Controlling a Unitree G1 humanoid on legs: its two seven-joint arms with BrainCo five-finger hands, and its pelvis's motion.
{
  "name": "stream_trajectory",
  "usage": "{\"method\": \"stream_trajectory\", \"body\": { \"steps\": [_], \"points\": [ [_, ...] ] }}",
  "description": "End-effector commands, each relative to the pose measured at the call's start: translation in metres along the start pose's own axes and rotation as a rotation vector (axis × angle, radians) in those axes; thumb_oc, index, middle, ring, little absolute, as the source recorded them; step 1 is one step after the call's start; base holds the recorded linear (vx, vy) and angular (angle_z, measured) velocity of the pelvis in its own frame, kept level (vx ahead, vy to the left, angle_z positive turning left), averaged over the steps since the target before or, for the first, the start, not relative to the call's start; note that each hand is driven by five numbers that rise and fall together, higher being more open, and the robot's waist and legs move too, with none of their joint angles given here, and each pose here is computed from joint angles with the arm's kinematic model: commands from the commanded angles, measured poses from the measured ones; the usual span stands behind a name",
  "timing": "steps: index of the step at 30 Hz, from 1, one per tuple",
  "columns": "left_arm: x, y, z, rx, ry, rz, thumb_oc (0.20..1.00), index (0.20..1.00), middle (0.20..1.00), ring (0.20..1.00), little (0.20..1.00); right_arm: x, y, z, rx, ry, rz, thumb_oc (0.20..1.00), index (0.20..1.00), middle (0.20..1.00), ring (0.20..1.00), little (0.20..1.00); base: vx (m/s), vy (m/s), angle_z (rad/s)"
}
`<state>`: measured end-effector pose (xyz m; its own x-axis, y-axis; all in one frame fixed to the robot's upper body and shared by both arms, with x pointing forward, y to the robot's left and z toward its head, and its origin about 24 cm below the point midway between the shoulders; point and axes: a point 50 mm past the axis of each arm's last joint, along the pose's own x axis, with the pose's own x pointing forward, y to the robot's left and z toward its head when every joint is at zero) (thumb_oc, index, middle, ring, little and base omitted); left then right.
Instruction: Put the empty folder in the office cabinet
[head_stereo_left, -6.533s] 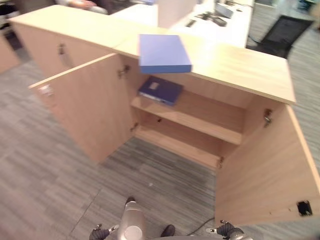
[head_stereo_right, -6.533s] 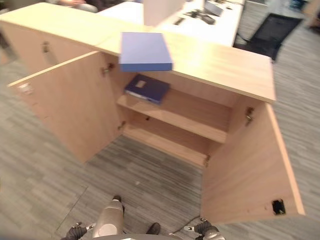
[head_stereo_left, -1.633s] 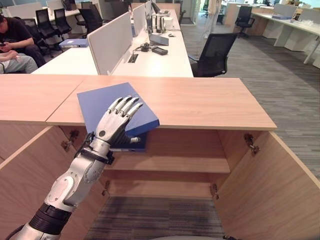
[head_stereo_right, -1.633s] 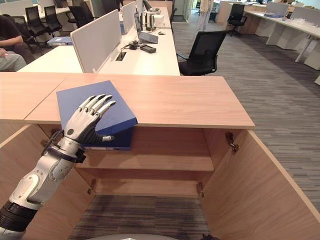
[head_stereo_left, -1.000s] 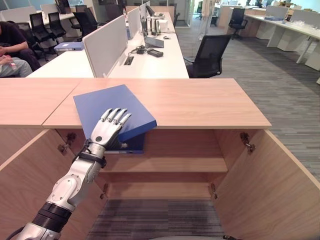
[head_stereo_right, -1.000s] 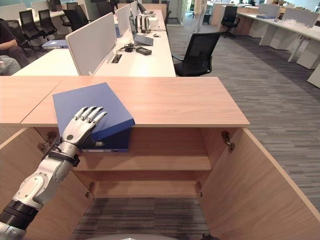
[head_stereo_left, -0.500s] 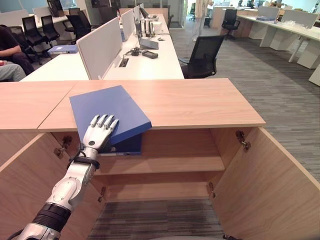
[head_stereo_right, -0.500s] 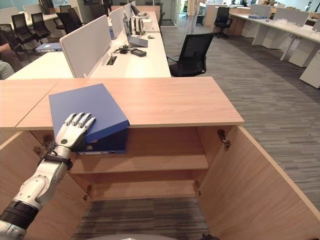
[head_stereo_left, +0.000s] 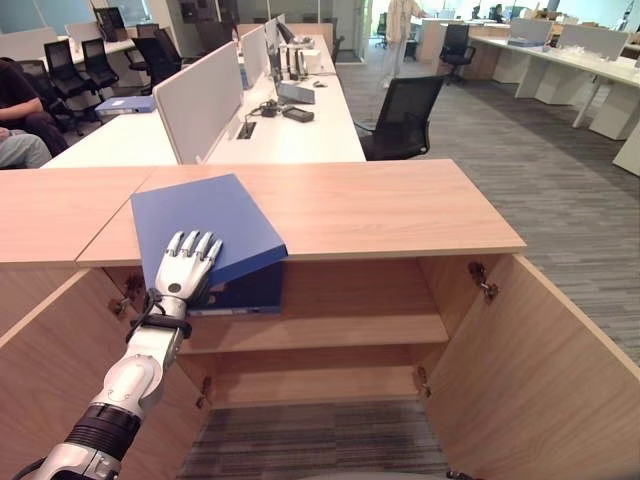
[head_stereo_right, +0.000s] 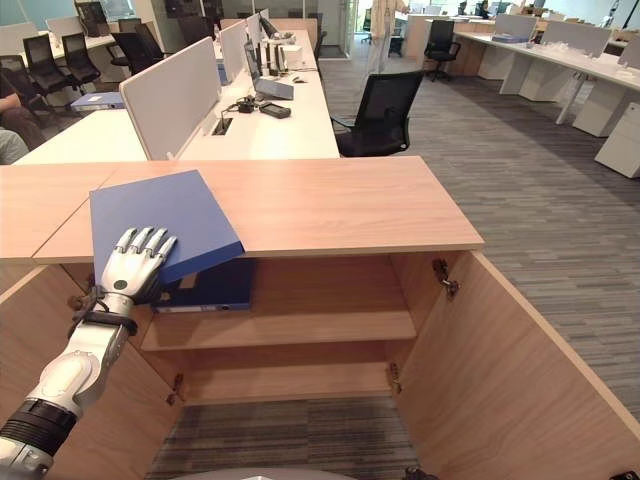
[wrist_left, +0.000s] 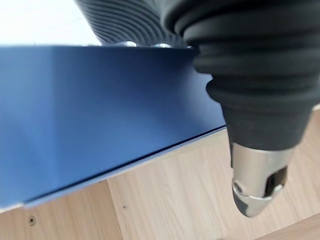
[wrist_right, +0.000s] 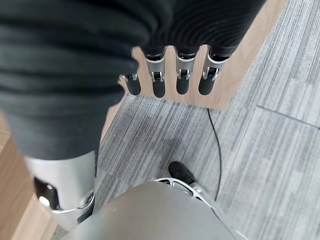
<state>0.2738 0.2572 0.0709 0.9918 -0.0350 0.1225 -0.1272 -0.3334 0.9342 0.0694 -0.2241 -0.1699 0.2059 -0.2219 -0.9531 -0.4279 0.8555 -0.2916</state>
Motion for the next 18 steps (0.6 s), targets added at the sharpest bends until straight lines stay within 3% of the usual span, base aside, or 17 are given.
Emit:
{"method": "stream_trajectory", "body": {
  "steps": [1, 2, 3, 4, 18],
  "points": [
    [0.015, 0.012, -0.020, 0.067, 0.087, 0.023, 1.000, 1.000, 1.000, 1.000, 1.000, 0.000, 0.006, 0.015, -0.129, -0.015, 0.025, 1.000, 1.000, 1.000, 1.000, 1.000, 0.00, 0.000, 0.00],
    [0.012, 0.008, -0.026, 0.105, 0.112, 0.004, 1.000, 1.000, 1.000, 1.000, 1.000, 0.000, 0.007, 0.015, -0.127, -0.027, 0.026, 1.000, 1.000, 1.000, 1.000, 1.000, 0.00, 0.000, 0.00],
    [0.009, 0.004, -0.029, 0.124, 0.128, -0.021, 0.498, 0.498, 0.498, 0.498, 0.498, 0.000, 0.010, 0.013, -0.122, -0.029, 0.040, 1.000, 1.000, 1.000, 1.000, 1.000, 0.00, 0.000, 0.00],
    [0.008, 0.001, -0.031, 0.130, 0.132, -0.044, 0.200, 0.200, 0.200, 0.200, 0.200, 0.000, 0.010, 0.011, -0.127, -0.024, 0.046, 1.000, 1.000, 1.000, 1.000, 1.000, 0.00, 0.000, 0.00],
    [-0.008, -0.009, -0.053, 0.178, 0.160, -0.097, 0.200, 0.200, 0.200, 0.200, 0.200, -0.001, 0.010, 0.004, -0.156, -0.027, 0.048, 1.000, 1.000, 1.000, 1.000, 1.000, 0.00, -0.006, -0.05]
  ]
}}
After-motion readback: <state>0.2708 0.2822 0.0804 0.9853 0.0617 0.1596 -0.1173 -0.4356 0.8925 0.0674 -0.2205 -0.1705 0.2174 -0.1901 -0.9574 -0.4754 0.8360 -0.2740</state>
